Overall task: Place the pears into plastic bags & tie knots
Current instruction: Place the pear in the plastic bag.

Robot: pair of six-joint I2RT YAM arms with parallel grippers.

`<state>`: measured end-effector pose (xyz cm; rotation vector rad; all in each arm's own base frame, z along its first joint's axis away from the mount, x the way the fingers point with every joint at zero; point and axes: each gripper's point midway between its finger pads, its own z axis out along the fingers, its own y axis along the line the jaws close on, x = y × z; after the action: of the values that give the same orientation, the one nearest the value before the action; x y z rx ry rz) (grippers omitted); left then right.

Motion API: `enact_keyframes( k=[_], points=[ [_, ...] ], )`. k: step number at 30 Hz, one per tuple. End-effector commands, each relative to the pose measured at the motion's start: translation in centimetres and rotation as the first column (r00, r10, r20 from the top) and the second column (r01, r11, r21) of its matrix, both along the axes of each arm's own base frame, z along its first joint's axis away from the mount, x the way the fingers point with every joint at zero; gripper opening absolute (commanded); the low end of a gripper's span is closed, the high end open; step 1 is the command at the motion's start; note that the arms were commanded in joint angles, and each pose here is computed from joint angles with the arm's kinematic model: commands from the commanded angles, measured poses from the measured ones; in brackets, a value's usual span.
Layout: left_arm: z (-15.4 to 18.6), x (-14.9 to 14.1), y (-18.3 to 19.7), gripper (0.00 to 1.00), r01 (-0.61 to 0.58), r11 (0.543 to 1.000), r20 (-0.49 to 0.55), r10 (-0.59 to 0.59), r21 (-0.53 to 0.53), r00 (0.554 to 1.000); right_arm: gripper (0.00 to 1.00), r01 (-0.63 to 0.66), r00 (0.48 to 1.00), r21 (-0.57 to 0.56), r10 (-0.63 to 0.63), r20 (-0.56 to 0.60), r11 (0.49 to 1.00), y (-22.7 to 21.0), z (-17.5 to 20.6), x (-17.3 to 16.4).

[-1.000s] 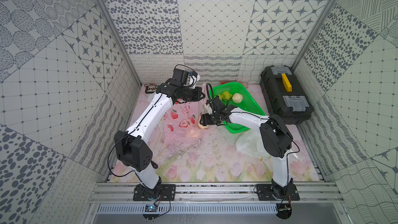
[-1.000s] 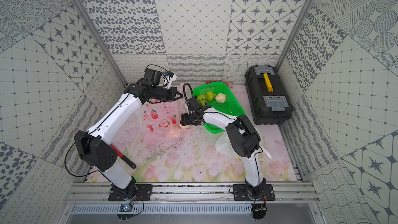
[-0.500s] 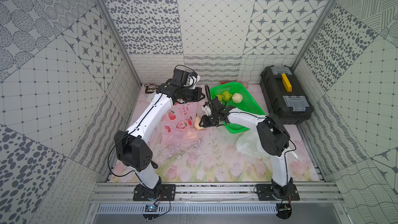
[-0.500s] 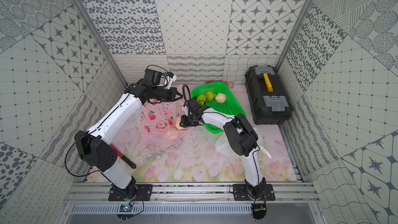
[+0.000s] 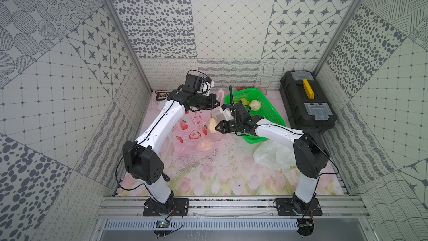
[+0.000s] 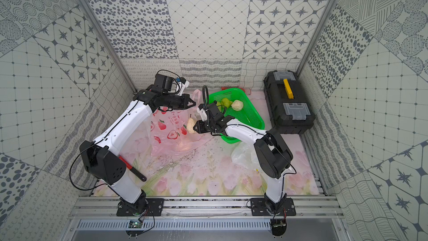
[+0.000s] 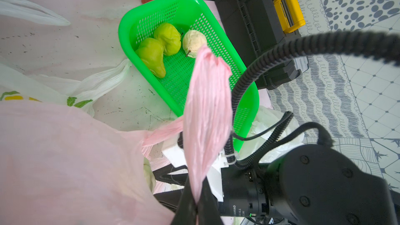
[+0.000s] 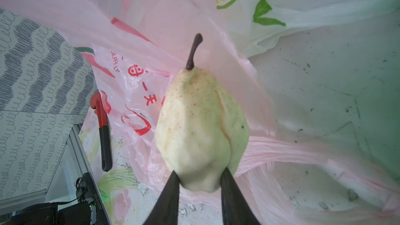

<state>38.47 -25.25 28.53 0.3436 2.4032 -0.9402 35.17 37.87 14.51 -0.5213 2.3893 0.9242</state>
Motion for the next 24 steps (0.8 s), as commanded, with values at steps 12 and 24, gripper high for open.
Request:
enact_keyframes(
  k=[12, 24],
  points=[
    [0.2, -2.3, -1.0, 0.0, 0.093, 0.996, -0.076, -0.094, -0.009, 0.993, 0.19, 0.007, 0.978, 0.222, -0.053, 0.203, 0.975, 6.5, 3.9, 7.5],
    [1.4, 0.8, 2.1, 0.0, -0.049, 0.999, 0.009, 0.049, -0.025, 0.999, 0.33, 0.054, 0.998, 0.222, -0.061, 0.027, 0.974, 3.2, 3.7, 4.6]
  ],
)
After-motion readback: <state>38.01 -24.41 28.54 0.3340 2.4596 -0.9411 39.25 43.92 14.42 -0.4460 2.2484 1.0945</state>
